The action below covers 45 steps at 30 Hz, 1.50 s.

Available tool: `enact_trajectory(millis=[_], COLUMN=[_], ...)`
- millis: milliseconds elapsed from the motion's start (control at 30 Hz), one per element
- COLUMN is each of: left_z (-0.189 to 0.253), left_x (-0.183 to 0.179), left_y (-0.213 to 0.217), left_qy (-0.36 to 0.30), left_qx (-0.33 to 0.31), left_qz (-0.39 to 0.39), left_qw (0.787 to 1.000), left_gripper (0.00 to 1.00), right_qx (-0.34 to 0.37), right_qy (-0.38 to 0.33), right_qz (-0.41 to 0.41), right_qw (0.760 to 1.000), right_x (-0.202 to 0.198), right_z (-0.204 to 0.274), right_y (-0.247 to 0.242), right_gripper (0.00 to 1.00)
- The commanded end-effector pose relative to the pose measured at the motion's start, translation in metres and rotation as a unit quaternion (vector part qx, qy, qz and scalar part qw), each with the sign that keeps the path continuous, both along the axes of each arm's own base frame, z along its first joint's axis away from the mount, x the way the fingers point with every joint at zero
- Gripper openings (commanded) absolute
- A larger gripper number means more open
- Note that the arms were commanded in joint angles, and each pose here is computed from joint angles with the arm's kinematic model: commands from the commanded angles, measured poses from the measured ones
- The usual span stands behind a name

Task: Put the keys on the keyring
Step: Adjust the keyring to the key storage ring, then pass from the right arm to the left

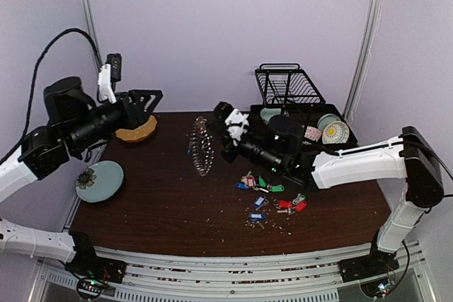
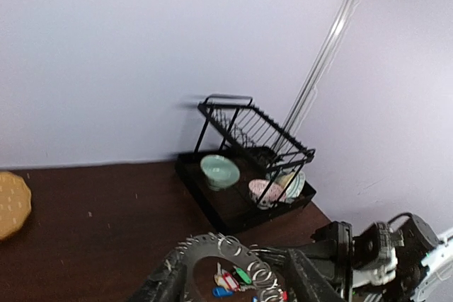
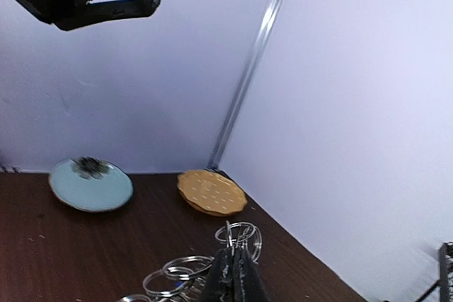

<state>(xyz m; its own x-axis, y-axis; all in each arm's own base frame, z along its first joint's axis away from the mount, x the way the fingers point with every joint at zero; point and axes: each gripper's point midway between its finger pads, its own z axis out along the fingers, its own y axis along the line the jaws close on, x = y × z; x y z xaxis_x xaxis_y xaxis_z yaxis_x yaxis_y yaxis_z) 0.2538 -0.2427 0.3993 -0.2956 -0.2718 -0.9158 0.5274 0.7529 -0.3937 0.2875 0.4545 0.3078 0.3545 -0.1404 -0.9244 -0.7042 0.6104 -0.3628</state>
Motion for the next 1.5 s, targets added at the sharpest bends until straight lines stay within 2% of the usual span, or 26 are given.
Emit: enact_trajectory(millis=[0, 100, 200, 300, 400, 500, 600, 733, 833, 900, 967, 1033, 1133, 1167, 1267, 1467], left_z=[0.032, 0.027, 0.025, 0.024, 0.024, 0.022, 0.016, 0.014, 0.011, 0.009, 0.006, 0.003, -0.001, 0.0, 0.0, -0.017], left_x=[-0.025, -0.046, -0.075, -0.092, -0.102, -0.109, -0.106, -0.107, -0.1, -0.094, -0.096, -0.102, -0.103, -0.101, -0.092, -0.094], left_y=[0.003, -0.017, -0.042, -0.056, -0.067, -0.071, -0.071, -0.072, -0.074, -0.075, -0.077, -0.08, -0.083, -0.084, -0.086, -0.084], left_qy=[-0.158, -0.202, -0.258, -0.29, -0.319, -0.331, -0.329, -0.335, -0.335, -0.331, -0.334, -0.338, -0.332, -0.329, -0.313, -0.286], left_qx=[0.065, 0.1, 0.1, 0.082, 0.092, 0.097, 0.107, 0.113, 0.132, 0.143, 0.151, 0.152, 0.151, 0.15, 0.154, 0.18], left_qz=[-0.055, -0.136, -0.238, -0.29, -0.315, -0.333, -0.329, -0.331, -0.322, -0.312, -0.323, -0.344, -0.352, -0.351, -0.338, -0.352], left_qw=[0.984, 0.965, 0.931, 0.908, 0.889, 0.878, 0.879, 0.875, 0.875, 0.879, 0.873, 0.863, 0.862, 0.864, 0.874, 0.873], left_gripper=[0.44, 0.33, 0.27, 0.26, 0.32, 0.33, 0.32, 0.32, 0.35, 0.36, 0.36, 0.4, 0.44, 0.42, 0.26, 0.27], right_qx=[0.114, 0.144, 0.168, 0.207, 0.229, 0.233, 0.222, 0.221, 0.218, 0.212, 0.204, 0.2, 0.192, 0.186, 0.184, 0.184], right_qy=[0.059, 0.065, 0.076, 0.083, 0.094, 0.093, 0.085, 0.084, 0.082, 0.08, 0.08, 0.085, 0.089, 0.085, 0.077, 0.072], right_qz=[0.249, 0.318, 0.364, 0.403, 0.428, 0.416, 0.405, 0.404, 0.396, 0.377, 0.358, 0.343, 0.331, 0.33, 0.331, 0.321], right_qw=[0.96, 0.935, 0.913, 0.888, 0.869, 0.874, 0.883, 0.884, 0.888, 0.898, 0.908, 0.914, 0.92, 0.921, 0.922, 0.926], right_x=[-0.062, -0.083, -0.1, -0.111, -0.117, -0.115, -0.118, -0.12, -0.121, -0.118, -0.117, -0.113, -0.111, -0.113, -0.116, -0.116], right_z=[0.057, 0.073, 0.083, 0.094, 0.096, 0.094, 0.094, 0.095, 0.095, 0.094, 0.092, 0.09, 0.088, 0.087, 0.087, 0.092], right_y=[-0.019, -0.034, -0.039, -0.045, -0.045, -0.04, -0.032, -0.028, -0.025, -0.022, -0.017, -0.016, -0.011, -0.01, -0.011, -0.016], right_gripper=[0.0, 0.0, 0.0, 0.0, 0.0, 0.0, 0.0, 0.0, 0.0, 0.0, 0.0, 0.0, 0.0, 0.0, 0.0, 0.0])
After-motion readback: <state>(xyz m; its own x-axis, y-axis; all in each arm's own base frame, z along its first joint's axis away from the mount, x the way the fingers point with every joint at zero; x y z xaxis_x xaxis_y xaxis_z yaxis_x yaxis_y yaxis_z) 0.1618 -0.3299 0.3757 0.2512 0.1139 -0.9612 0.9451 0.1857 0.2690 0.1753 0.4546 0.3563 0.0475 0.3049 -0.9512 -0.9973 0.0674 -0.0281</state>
